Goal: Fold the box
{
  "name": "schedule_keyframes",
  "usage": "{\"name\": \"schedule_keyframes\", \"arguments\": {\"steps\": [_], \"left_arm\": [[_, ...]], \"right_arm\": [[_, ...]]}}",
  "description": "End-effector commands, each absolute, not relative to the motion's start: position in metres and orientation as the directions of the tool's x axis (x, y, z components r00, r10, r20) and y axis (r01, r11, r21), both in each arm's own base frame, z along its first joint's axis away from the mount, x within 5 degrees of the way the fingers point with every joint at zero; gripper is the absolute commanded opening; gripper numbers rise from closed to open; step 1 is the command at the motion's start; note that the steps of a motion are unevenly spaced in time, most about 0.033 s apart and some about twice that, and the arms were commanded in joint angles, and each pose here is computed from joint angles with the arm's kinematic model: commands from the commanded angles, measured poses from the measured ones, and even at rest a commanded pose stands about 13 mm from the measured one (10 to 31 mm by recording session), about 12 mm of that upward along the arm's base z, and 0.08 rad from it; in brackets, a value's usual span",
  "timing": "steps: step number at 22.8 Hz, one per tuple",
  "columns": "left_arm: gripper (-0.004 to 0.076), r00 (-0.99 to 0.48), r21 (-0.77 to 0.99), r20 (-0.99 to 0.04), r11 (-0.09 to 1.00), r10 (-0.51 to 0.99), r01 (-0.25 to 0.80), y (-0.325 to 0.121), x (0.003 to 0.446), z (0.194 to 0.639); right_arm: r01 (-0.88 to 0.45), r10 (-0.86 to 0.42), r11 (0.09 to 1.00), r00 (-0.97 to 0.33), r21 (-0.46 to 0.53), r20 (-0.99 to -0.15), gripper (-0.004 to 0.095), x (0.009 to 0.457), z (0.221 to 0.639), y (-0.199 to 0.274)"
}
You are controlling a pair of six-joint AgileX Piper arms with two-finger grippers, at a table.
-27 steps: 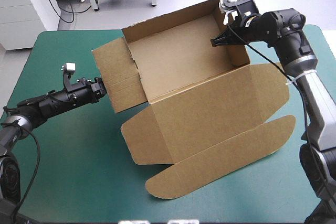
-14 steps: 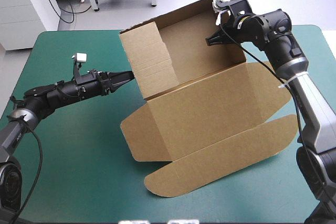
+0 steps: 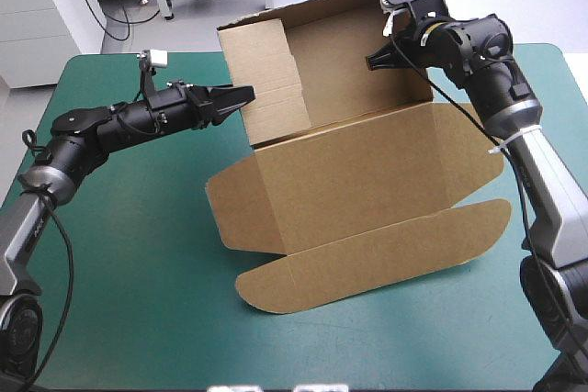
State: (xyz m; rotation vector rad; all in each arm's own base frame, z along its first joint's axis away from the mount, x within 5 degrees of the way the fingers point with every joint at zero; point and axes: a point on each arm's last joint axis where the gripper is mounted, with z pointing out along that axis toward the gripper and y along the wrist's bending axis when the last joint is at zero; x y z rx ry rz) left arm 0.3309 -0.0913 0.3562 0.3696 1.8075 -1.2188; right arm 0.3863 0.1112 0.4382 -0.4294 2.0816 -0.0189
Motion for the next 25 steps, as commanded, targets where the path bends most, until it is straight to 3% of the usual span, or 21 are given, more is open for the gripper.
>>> {"name": "schedule_keyframes", "arguments": {"steps": [1, 6, 9, 12, 15, 17, 19, 25], "left_arm": [[0.0520, -0.506, -0.529, -0.835, 0.567, -0.216, 0.631, -0.109, 0.327, 0.397], [0.0503, -0.443, -0.342, -0.892, 0.767, -0.084, 0.543, -0.137, 0.326, 0.428], [0.0433, -0.451, -0.277, -0.892, 0.836, -0.039, 0.474, -0.155, 0.326, 0.445], [0.0391, -0.418, -0.278, -0.906, 0.836, -0.064, 0.473, -0.173, 0.327, 0.450], [0.0251, -0.396, -0.302, -0.912, 0.823, -0.104, 0.482, -0.183, 0.327, 0.451], [0.0097, -0.422, -0.332, -0.898, 0.816, -0.121, 0.473, -0.187, 0.330, 0.446], [0.0001, -0.432, -0.339, -0.893, 0.814, -0.122, 0.471, -0.188, 0.331, 0.444], [-0.0008, -0.443, -0.318, -0.892, 0.823, -0.092, 0.470, -0.187, 0.333, 0.440]], "right_arm": [[-0.287, -0.244, 0.945, -0.309, -0.155, -0.919, -0.0015, 0.369, 0.478, 0.110], [-0.276, -0.213, 0.952, -0.300, -0.129, -0.930, -0.0015, 0.369, 0.480, 0.110], [-0.261, -0.165, 0.962, -0.305, -0.084, -0.938, -0.0015, 0.369, 0.481, 0.110], [-0.256, -0.127, 0.965, -0.297, -0.049, -0.946, -0.0015, 0.370, 0.482, 0.111], [-0.260, -0.101, 0.965, -0.301, -0.020, -0.948, -0.0016, 0.369, 0.482, 0.112], [-0.266, -0.065, 0.964, -0.311, 0.021, -0.948, -0.0016, 0.369, 0.482, 0.114], [-0.275, -0.054, 0.961, -0.318, 0.038, -0.947, -0.0016, 0.369, 0.482, 0.115], [-0.292, -0.130, 0.956, -0.399, -0.009, -0.908, -0.0016, 0.365, 0.473, 0.114]]}}
